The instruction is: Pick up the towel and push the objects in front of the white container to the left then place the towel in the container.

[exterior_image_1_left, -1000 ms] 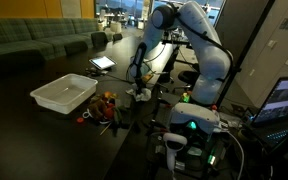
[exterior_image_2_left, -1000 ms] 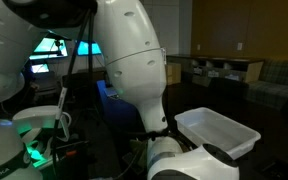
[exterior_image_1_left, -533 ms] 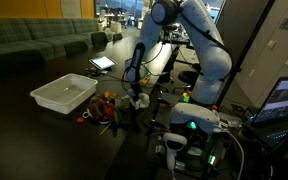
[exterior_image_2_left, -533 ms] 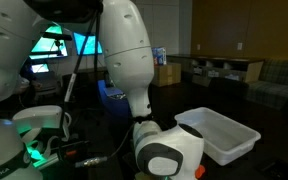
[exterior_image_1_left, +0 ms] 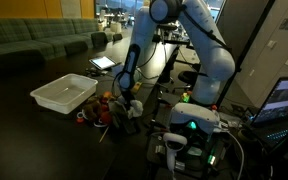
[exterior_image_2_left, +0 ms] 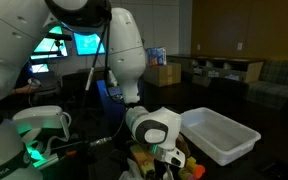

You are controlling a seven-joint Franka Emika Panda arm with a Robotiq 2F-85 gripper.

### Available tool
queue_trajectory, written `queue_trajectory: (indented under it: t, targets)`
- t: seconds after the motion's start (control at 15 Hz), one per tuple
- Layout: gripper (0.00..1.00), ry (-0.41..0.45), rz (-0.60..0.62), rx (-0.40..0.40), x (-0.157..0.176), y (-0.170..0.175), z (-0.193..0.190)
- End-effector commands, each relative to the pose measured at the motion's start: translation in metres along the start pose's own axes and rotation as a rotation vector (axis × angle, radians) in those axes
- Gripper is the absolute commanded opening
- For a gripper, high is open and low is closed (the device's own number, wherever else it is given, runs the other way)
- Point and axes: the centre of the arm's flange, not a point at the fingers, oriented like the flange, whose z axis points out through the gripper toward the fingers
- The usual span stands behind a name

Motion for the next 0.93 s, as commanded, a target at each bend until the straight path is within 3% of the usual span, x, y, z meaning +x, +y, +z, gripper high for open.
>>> queue_trajectory:
  t: [0.0, 0.47, 0.87]
  targets:
    - [0.01, -0.032, 0.100, -0.020, 0.009, -0.037, -0.002]
    - [0.01, -0.075, 0.335, -0.023, 0.020, -0.070, -0.012]
    - [0.01, -0.062, 0.419, -0.026, 0.029, -0.079, -0.018]
